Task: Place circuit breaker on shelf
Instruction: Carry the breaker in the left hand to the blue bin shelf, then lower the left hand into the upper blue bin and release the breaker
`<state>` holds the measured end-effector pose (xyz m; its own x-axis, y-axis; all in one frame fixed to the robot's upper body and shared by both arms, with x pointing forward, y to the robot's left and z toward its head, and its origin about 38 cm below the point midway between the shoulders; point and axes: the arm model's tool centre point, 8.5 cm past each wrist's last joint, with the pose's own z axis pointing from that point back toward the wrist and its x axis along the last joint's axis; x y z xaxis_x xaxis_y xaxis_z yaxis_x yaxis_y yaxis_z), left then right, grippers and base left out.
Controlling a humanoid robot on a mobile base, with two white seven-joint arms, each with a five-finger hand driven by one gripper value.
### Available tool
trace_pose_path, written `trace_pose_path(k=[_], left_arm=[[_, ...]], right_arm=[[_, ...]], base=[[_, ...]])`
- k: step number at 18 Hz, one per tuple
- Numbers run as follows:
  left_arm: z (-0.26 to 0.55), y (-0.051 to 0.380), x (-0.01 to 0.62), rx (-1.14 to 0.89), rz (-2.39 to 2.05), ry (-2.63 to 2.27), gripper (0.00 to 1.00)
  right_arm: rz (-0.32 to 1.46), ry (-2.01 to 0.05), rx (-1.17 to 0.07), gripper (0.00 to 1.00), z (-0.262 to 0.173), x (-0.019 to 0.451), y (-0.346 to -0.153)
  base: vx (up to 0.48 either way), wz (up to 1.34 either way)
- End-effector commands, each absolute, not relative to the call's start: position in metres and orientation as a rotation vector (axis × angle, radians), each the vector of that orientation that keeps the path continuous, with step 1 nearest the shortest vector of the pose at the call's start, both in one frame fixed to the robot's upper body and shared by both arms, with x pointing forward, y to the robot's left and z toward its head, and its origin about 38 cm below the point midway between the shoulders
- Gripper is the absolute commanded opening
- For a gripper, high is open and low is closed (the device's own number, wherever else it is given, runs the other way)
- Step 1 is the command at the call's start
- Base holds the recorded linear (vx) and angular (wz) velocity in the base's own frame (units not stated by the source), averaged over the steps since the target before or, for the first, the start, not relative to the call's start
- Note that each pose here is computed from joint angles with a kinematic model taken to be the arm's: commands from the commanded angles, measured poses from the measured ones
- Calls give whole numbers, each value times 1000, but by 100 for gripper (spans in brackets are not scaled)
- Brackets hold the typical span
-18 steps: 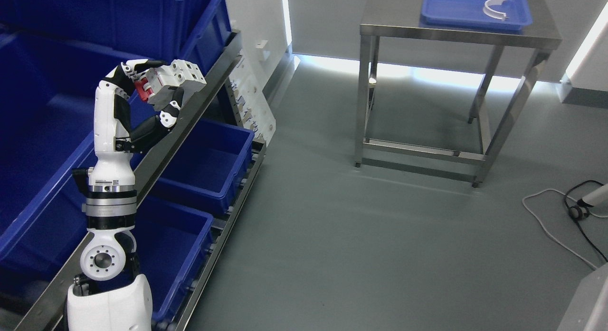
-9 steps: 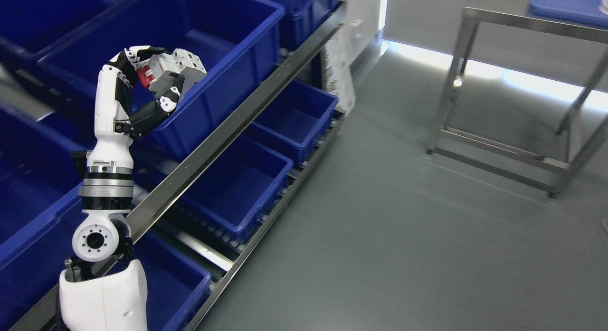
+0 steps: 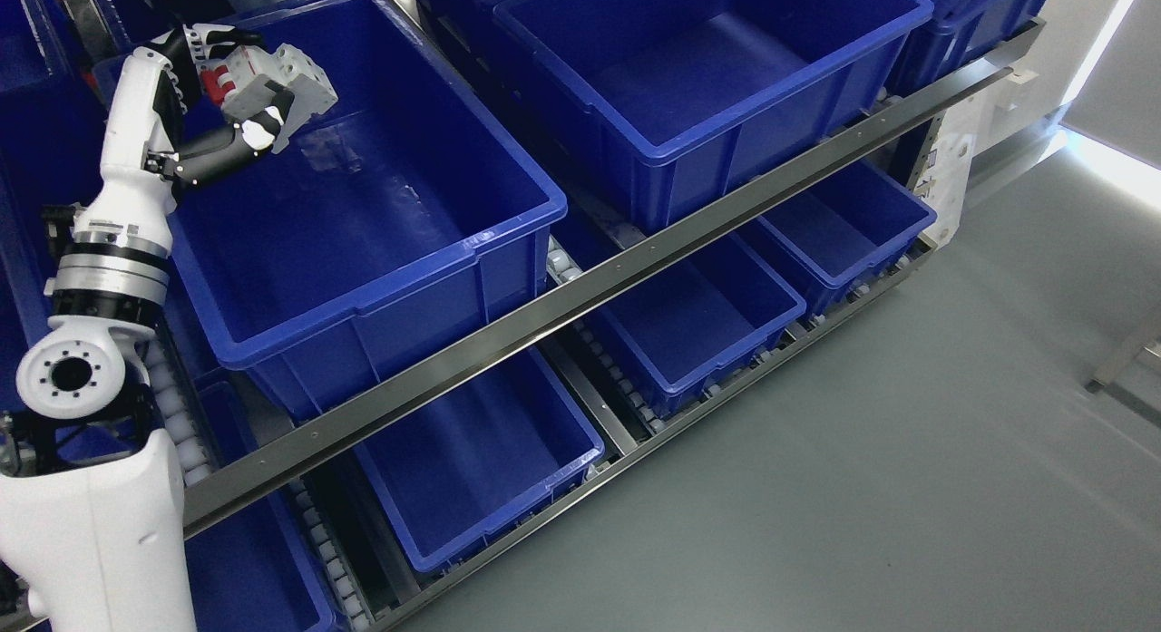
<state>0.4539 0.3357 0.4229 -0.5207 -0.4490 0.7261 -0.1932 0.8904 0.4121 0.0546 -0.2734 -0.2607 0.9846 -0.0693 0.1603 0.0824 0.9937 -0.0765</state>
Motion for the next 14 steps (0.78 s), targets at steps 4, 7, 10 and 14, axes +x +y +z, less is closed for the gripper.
trace_pose_path(k=[4,7,10,14], left_arm=[[445,332,500,678,-650,-1862,22],[427,332,537,731,-710,-1703,23],[419,336,571,759,-781,-1617,23],[404,357,606,775,-852,-1482,23]], right_arm=[[-77,-99,-106,100,-261,40,-285],[-77,-99,-106,100,-261,40,-285],[-79,-99,-106,100,-261,40,-285],[-77,-99,-106,100,-261,40,-285]], base=[[11,107],[0,0],[-3,-14],[-2,-12]])
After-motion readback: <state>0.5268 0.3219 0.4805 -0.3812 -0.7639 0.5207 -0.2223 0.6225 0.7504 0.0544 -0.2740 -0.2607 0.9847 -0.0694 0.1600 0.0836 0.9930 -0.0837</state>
